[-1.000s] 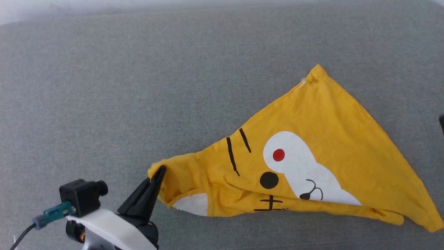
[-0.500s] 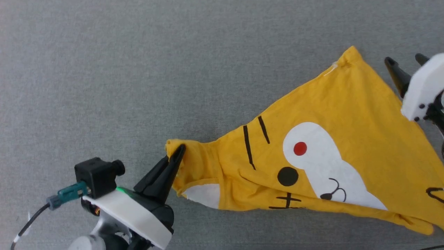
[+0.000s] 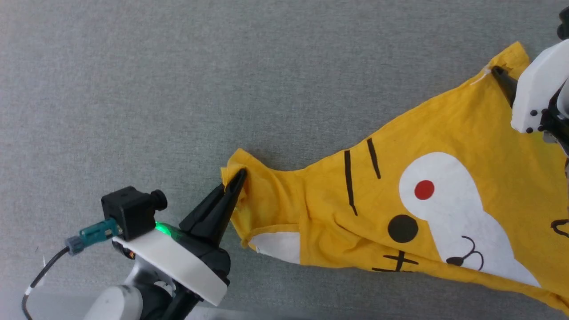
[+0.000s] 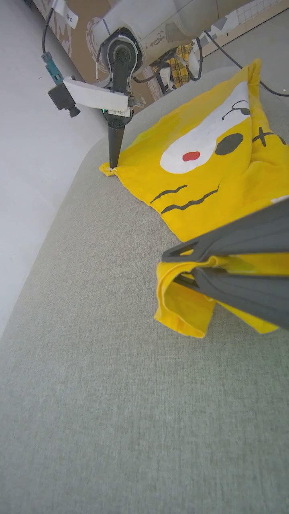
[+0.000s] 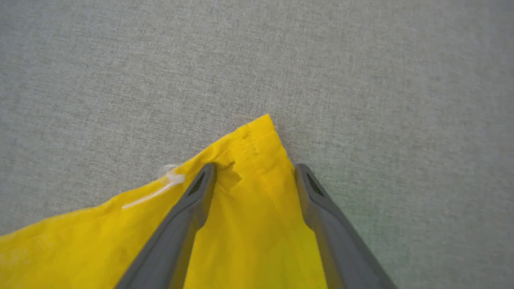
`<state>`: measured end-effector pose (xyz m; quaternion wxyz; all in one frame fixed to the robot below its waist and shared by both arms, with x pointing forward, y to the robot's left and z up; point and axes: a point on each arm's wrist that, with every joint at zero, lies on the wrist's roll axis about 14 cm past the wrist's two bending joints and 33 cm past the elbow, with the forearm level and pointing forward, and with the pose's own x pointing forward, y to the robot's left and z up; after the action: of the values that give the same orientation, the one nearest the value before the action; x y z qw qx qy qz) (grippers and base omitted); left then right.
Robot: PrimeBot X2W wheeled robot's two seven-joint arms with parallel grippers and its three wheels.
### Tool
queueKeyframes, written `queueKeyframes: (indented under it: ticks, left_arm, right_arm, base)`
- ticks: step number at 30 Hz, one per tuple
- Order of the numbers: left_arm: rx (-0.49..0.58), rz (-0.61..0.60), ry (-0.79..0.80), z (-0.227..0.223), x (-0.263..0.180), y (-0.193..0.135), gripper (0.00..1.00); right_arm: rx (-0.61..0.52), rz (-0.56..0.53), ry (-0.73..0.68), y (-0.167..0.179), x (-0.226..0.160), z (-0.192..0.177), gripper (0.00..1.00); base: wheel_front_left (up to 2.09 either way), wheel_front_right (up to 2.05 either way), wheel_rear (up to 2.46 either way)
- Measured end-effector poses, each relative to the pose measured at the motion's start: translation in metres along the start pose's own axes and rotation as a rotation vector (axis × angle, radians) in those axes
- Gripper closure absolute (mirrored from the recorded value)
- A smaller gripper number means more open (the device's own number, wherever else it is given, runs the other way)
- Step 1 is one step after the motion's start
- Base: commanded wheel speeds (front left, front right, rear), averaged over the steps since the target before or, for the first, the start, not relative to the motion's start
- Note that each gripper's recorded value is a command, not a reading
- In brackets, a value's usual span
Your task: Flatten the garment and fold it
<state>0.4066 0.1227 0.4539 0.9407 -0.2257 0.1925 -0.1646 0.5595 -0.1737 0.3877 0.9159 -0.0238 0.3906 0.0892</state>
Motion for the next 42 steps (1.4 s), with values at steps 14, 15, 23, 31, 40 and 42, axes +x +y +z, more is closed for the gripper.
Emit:
queueKeyframes:
  ticks: [14,15,23,31,40,42]
  left_arm:
    - [-0.016,0.05,0.018,-0.009,0.001,0.018,1.0]
    - [-0.018,0.045,0.013,-0.008,0.002,0.018,1.0]
    - [-0.009,0.036,-0.045,0.006,0.003,0.016,1.0]
    - [0.13,0.053,-0.237,0.071,0.007,0.017,1.0]
    - [0.342,-0.009,-0.359,0.151,0.023,-0.021,1.0]
    - [0.388,-0.023,-0.38,0.17,0.026,-0.033,1.0]
  right_arm:
    - [-0.027,0.029,0.04,0.011,0.026,0.001,1.0]
    - [-0.028,0.029,0.039,0.011,0.026,0.002,1.0]
    - [-0.009,0.029,-0.041,0.01,0.012,0.016,1.0]
    - [0.034,0.042,-0.245,0.012,-0.027,0.059,1.0]
    - [0.049,0.018,-0.481,0.006,-0.098,0.112,1.0]
    - [0.04,0.017,-0.522,0.007,-0.114,0.123,1.0]
  base:
    - [0.0,0.0,0.0]
    - [0.0,0.0,0.0]
    - [0.0,0.0,0.0]
    - [0.0,0.0,0.0]
    - [0.0,0.0,0.0]
    - [0.0,0.0,0.0]
